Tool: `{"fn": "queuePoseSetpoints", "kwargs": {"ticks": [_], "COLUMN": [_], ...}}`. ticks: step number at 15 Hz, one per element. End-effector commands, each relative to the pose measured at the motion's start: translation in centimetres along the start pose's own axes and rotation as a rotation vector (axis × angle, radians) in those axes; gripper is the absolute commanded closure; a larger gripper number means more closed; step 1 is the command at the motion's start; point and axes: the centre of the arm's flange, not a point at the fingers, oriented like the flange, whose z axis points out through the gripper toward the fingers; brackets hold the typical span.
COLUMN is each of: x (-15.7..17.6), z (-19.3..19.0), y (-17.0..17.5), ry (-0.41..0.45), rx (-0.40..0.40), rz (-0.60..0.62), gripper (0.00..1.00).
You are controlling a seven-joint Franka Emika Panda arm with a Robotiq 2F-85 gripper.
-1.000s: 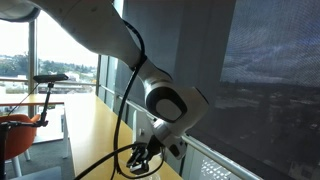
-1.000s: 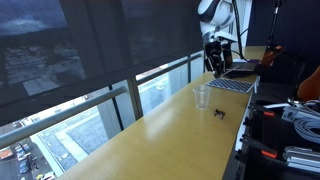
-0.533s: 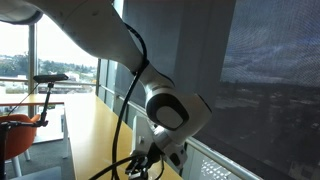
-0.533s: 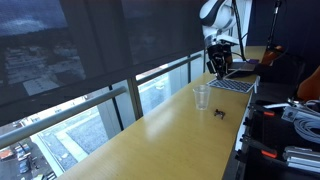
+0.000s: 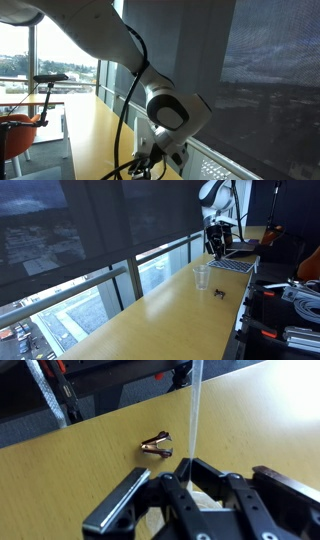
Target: Put the straw in the plastic cup
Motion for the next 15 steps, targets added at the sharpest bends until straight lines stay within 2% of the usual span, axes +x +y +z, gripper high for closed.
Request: {"fn": "queuePoseSetpoints", "kwargs": {"ticks": [1, 15], "x": [1.0, 2.0], "z": [-0.1, 0.3], "y": [-0.7, -1.8], "ry": [0.019, 0.008], "rx": [0.021, 0.052], "rz": [-0.023, -0.056], "gripper": [0.97, 0.97]}}
